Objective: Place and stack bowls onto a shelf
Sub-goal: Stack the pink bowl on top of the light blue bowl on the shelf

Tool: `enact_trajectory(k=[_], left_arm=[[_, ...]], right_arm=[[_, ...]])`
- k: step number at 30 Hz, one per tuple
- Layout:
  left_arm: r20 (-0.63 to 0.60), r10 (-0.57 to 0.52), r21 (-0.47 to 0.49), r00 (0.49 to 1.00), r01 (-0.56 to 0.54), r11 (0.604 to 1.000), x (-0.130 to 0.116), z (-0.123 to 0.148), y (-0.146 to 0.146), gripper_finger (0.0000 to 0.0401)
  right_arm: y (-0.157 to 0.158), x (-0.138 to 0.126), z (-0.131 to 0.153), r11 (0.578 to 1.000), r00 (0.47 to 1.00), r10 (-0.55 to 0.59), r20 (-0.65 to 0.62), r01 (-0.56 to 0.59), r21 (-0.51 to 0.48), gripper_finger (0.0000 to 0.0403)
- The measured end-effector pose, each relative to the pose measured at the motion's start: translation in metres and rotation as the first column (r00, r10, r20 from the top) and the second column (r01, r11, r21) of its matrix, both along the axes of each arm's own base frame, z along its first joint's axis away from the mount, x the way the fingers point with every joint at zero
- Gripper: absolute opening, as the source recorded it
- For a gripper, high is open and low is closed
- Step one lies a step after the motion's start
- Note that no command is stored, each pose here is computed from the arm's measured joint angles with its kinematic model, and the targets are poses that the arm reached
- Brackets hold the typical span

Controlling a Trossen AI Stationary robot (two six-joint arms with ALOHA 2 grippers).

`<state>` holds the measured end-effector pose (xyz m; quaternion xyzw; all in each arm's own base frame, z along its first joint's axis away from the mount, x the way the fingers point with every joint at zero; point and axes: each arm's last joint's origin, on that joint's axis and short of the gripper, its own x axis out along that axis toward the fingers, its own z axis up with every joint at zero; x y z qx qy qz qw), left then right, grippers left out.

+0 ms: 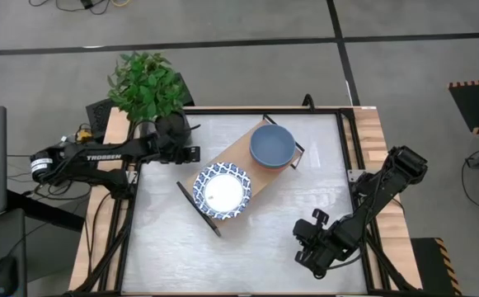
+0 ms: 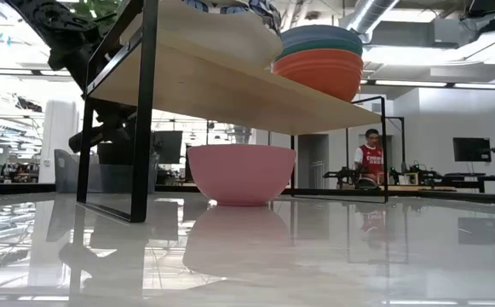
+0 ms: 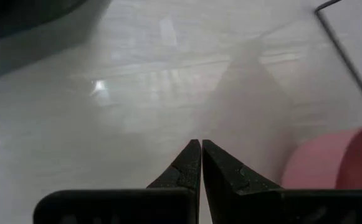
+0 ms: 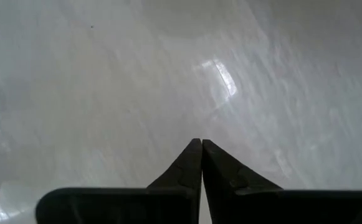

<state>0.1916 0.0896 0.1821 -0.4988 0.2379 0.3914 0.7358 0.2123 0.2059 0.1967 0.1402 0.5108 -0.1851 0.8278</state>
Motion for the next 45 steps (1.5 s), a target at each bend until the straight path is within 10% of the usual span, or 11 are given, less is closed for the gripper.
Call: enact_trajectory(k=[14, 45], left_arm=[[0.240, -0.029, 0.087, 0.970, 0.008, 0.996, -0.001, -0.017, 0.000, 0.0000], [0.043, -0.169, 0.283, 0.985, 0.150, 0.947, 0.047, -0.067, 0.017, 0.0000]], right_arm=[[-0.004, 0.004, 0.000, 1.000, 1.000, -0.021, 0.000, 0.021, 0.001, 0.0038], [-0.008, 0.007, 0.000, 0.999, 0.999, -0.037, -0.003, 0.037, 0.004, 0.0033]])
